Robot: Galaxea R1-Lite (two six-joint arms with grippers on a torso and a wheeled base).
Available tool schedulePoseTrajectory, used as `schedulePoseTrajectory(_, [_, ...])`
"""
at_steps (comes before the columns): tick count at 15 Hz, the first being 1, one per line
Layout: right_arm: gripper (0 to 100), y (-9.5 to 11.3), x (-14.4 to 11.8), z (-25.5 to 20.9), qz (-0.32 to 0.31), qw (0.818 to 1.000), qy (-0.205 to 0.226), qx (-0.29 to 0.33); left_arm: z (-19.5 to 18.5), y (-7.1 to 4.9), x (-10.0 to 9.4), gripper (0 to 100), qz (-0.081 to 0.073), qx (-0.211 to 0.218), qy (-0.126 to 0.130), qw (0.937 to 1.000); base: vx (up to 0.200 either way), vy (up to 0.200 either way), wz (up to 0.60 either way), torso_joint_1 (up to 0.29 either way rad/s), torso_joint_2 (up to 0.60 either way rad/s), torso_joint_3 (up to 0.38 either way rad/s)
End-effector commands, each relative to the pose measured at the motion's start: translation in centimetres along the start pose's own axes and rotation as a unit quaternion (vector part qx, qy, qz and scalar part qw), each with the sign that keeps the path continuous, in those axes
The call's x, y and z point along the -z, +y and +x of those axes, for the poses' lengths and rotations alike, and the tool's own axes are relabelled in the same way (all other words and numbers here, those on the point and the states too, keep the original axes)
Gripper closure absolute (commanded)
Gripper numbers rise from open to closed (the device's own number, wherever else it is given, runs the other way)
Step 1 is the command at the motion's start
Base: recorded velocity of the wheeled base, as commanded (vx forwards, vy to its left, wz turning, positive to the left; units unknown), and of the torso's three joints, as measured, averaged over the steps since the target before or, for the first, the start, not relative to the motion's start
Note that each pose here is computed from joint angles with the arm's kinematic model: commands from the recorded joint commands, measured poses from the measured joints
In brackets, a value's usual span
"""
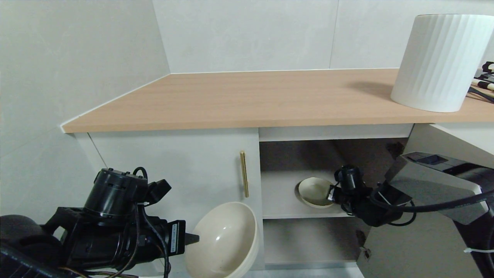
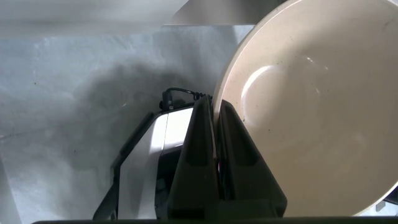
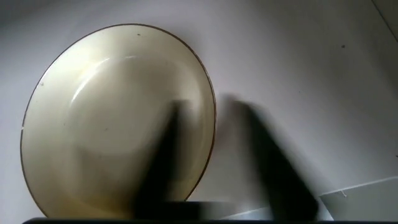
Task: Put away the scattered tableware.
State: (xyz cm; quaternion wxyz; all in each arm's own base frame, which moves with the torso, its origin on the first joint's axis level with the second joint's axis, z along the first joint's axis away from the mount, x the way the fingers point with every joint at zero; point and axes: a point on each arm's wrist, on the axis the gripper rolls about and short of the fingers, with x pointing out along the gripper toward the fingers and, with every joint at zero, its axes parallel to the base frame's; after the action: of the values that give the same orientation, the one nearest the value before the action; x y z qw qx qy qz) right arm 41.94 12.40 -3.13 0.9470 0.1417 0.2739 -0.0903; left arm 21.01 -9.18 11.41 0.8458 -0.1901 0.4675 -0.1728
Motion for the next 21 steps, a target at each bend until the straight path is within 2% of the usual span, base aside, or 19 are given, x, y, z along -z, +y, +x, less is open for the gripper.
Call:
schedulePoseTrajectory(1, [0, 0.0, -0.1, -0.1, 0.000, 1.000, 0.000, -0.001, 0.0, 0.0, 0.0, 100, 0.000, 0.000, -0.001, 1.0000, 0.000, 0.000, 0.00, 0.000, 0.00, 0.000])
schedulePoseTrajectory(4, [0, -0.1, -0.5, -1.3, -0.002, 1.000, 0.000, -0.001, 0.1, -0.1, -0.2, 100, 0.001, 0.002, -0.002, 1.0000, 0.000, 0.000, 0.00, 0.000, 0.00, 0.000])
schedulePoseTrajectory(5, [0, -0.3, -0.7, -2.7, -0.008, 1.000, 0.004, -0.003, 0.3, -0.5, 0.0, 100, 0.007, 0.003, 0.002, 1.0000, 0.000, 0.000, 0.00, 0.000, 0.00, 0.000])
schedulePoseTrajectory(7, [0, 1.0, -1.6, -6.4, -0.023, 0.999, 0.007, -0.038, 0.9, -1.7, 0.4, 100, 0.030, -0.002, 0.004, 0.9995, 0.000, 0.000, 0.00, 0.000, 0.00, 0.000])
schedulePoseTrajectory(9, [0, 1.4, -1.4, -10.2, -0.073, 0.994, 0.022, -0.079, 2.3, -3.2, 0.2, 100, 0.055, -0.031, -0.007, 0.9980, 0.000, 0.000, 0.00, 0.000, 0.00, 0.000])
schedulePoseTrajectory(11, [0, 2.1, -1.2, -13.5, -0.104, 0.987, 0.027, -0.120, 3.7, -4.4, 0.7, 100, 0.078, -0.056, -0.007, 0.9954, 0.000, 0.000, 0.00, 0.000, 0.00, 0.000])
schedulePoseTrajectory(12, [0, 2.1, -1.1, -13.8, -0.108, 0.986, 0.028, -0.123, 3.9, -4.4, 0.8, 100, 0.078, -0.059, -0.004, 0.9951, 0.000, 0.000, 0.00, 0.000, 0.00, 0.000])
schedulePoseTrajectory(13, [0, 2.4, -0.5, -15.4, -0.140, 0.980, 0.030, -0.138, 4.7, -4.6, 1.0, 100, 0.086, -0.072, -0.002, 0.9937, 0.000, 0.000, 0.00, 0.000, 0.00, 0.000])
schedulePoseTrajectory(14, [0, 2.8, -0.4, -16.2, -0.159, 0.976, 0.026, -0.148, 4.6, -5.1, 1.0, 100, 0.092, -0.071, -0.010, 0.9932, 0.000, 0.000, 0.00, 0.000, 0.00, 0.000])
schedulePoseTrajectory(15, [0, 4.0, -1.3, -17.8, -0.179, 0.968, 0.004, -0.175, 3.9, -6.2, 0.6, 100, 0.103, -0.075, -0.040, 0.9910, 0.000, 0.000, 0.00, 0.000, 0.00, 0.000])
schedulePoseTrajectory(16, [0, 4.8, -2.4, -18.9, -0.193, 0.964, -0.006, -0.185, 3.7, -6.4, 0.3, 100, 0.106, -0.081, -0.047, 0.9899, 0.000, 0.000, 0.00, 0.000, 0.00, 0.000])
schedulePoseTrajectory(18, [0, 5.1, -3.5, -22.1, -0.210, 0.955, 0.026, -0.209, 4.9, -5.9, 0.8, 100, 0.111, -0.100, -0.019, 0.9886, 0.000, 0.000, 0.00, 0.000, 0.00, 0.000])
schedulePoseTrajectory(19, [0, 5.1, -3.2, -23.5, -0.221, 0.941, 0.069, -0.246, 6.2, -5.3, 1.4, 100, 0.113, -0.117, 0.003, 0.9867, 0.000, 0.000, 0.00, 0.000, 0.00, 0.000])
schedulePoseTrajectory(21, [0, 5.8, -2.5, -24.7, -0.235, 0.929, 0.091, -0.272, 7.2, -5.2, 1.8, 100, 0.115, -0.132, 0.012, 0.9845, 0.000, 0.000, 0.00, 0.000, 0.00, 0.000])
